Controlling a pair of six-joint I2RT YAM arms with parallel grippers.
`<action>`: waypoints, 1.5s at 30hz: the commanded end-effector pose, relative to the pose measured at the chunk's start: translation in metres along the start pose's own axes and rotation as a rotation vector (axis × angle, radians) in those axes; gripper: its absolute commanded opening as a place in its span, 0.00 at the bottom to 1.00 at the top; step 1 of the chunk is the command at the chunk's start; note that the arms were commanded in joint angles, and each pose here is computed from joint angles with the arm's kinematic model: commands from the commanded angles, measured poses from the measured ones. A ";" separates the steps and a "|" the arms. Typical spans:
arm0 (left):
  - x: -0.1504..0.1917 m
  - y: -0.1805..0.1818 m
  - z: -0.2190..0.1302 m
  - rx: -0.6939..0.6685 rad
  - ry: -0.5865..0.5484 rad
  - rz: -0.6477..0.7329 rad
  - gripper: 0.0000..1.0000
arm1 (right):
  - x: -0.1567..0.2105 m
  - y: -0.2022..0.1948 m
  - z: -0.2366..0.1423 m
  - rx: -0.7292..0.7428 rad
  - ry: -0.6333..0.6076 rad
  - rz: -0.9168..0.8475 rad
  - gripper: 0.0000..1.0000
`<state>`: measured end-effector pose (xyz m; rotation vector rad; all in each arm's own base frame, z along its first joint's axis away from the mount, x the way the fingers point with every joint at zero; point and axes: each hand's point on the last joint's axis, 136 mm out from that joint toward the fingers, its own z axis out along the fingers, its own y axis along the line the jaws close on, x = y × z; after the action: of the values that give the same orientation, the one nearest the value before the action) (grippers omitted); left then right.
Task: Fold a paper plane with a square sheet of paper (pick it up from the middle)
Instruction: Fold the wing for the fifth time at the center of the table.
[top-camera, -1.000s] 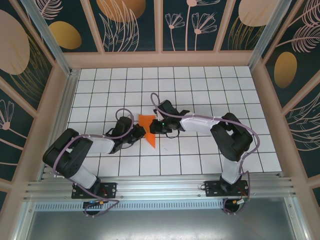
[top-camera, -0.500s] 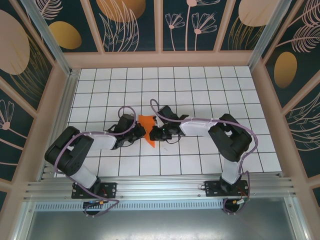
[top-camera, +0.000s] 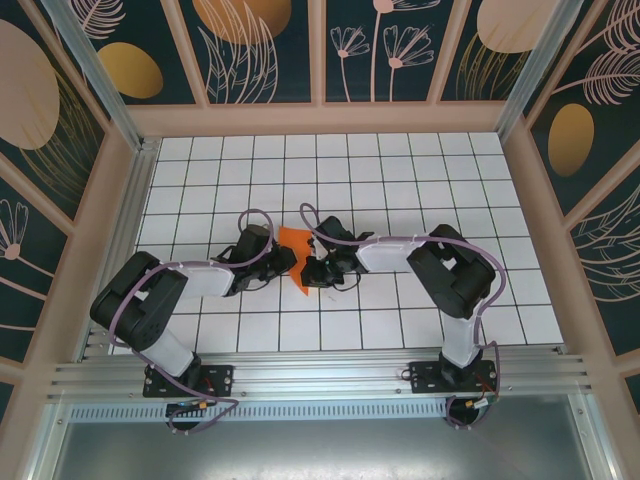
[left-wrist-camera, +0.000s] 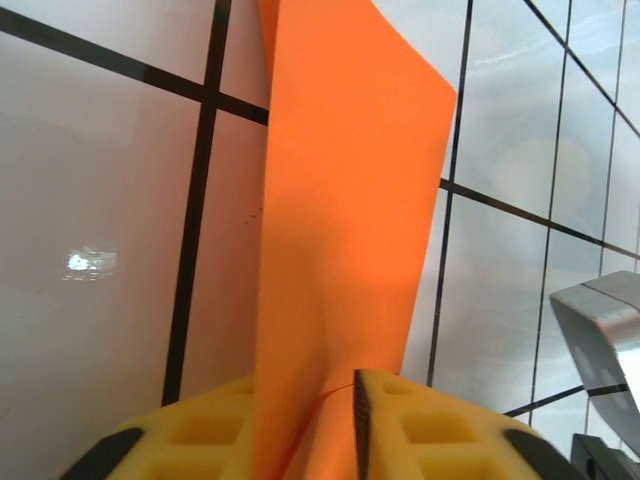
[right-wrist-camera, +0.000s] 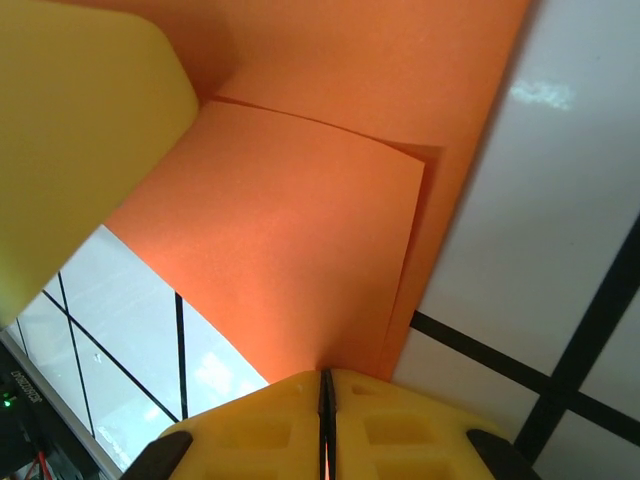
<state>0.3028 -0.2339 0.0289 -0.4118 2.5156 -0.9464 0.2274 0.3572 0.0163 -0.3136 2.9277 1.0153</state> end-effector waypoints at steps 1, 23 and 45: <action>-0.005 -0.029 -0.006 0.098 -0.010 -0.008 0.31 | 0.018 -0.024 0.012 0.070 0.060 0.059 0.12; -0.019 -0.004 0.007 -0.195 -0.061 0.136 0.05 | -0.029 0.025 -0.033 -0.126 -0.126 0.059 0.20; -0.034 -0.004 0.018 -0.353 -0.024 0.315 0.05 | -0.066 0.002 -0.029 -0.144 -0.198 0.136 0.07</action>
<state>0.3422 -0.2341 0.0324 -0.1595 2.6000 -0.4431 0.2880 0.3384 0.0386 0.0127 2.7678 1.1252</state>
